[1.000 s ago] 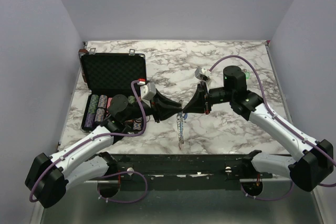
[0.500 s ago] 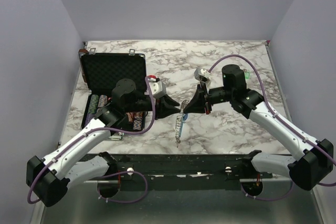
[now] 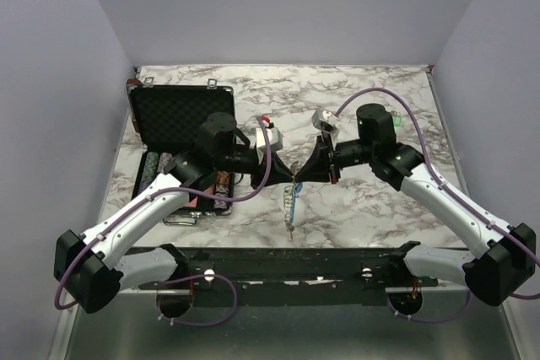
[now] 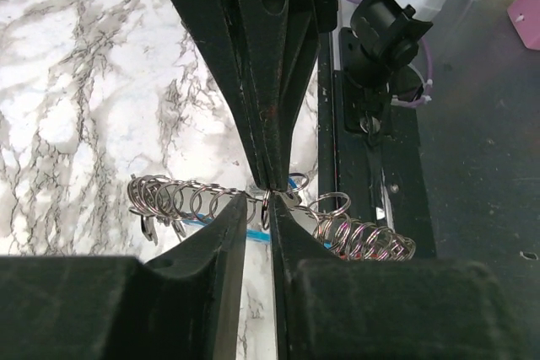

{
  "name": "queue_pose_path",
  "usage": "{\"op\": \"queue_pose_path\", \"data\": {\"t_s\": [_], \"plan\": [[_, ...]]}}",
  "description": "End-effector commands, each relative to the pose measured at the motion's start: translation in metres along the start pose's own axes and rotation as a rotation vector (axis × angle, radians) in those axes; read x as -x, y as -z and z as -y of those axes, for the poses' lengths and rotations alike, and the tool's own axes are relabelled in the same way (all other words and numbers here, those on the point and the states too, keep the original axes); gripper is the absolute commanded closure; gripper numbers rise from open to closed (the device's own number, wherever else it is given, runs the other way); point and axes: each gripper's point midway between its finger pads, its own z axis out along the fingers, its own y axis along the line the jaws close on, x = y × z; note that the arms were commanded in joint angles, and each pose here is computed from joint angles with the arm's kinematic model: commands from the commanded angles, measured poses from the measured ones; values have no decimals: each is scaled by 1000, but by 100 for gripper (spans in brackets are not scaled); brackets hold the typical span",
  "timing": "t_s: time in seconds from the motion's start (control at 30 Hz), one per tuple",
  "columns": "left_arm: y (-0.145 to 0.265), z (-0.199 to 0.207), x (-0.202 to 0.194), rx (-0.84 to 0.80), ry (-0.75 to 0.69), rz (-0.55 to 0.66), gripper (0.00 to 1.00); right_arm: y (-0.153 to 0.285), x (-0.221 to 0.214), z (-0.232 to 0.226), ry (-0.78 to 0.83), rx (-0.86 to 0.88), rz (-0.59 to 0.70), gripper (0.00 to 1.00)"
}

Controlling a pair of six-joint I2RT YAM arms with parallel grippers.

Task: Put the keys on the keyring

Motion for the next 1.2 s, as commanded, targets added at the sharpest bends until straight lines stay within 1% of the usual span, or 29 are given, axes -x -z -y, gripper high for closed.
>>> {"op": "queue_pose_path", "data": {"t_s": [0.0, 0.07, 0.1, 0.13, 0.17, 0.2, 0.3, 0.4, 0.43, 0.5, 0.57, 0.6, 0.67, 0.73, 0.87, 0.9, 0.93, 0.97, 1.0, 1.17], "plan": [[1, 7, 5, -55, -23, -17, 79, 0, 10, -5, 32, 11, 12, 100], [0, 8, 5, -63, -20, -26, 79, 0, 10, -4, 30, 11, 10, 99], [0, 7, 4, -63, -20, -32, 81, 0, 10, -4, 31, 11, 12, 100], [-1, 8, 2, -68, -17, -41, 85, 0, 10, -4, 30, 10, 12, 100], [-1, 8, 2, -72, -16, -46, 94, 0, 11, -4, 33, 11, 13, 100], [-1, 8, 0, -75, -15, -58, 100, 1, 11, -4, 33, 10, 15, 100], [-1, 7, -3, -70, -18, -71, 100, 0, 11, -5, 33, 11, 15, 100], [1, 2, -1, -21, -36, -57, 100, 0, 10, -4, 23, 5, 17, 100], [2, 0, 2, 0, -50, -36, 100, 0, 10, -4, 19, 0, 20, 100], [5, -1, 11, 36, -59, 16, 100, 0, 9, -3, 11, -9, 28, 91], [6, -1, 15, 58, -43, 74, 100, 0, 8, -4, 16, -3, 37, 87], [6, -1, 15, 69, -22, 102, 100, 0, 8, -5, -8, -1, 43, 85], [8, -2, 23, 87, -11, 192, 100, 0, 8, -8, -14, 6, 54, 80], [11, 0, 30, 95, 19, 275, 100, 0, 10, -9, -15, 11, 65, 78], [17, 2, 32, 113, 54, 386, 100, 1, 14, -13, -42, 32, 91, 70], [19, 1, 32, 124, 60, 409, 100, 0, 22, -15, -18, 44, 116, 67], [21, 1, 34, 132, 63, 440, 100, 0, 23, -17, -28, 51, 125, 66], [23, 0, 33, 146, 73, 465, 100, 1, 25, -17, -27, 55, 135, 65], [27, 2, 39, 152, 67, 512, 100, 1, 24, -19, -37, 62, 136, 64], [43, 1, 44, 178, 130, 702, 100, 2, 20, -17, -33, 55, 145, 64]]}}
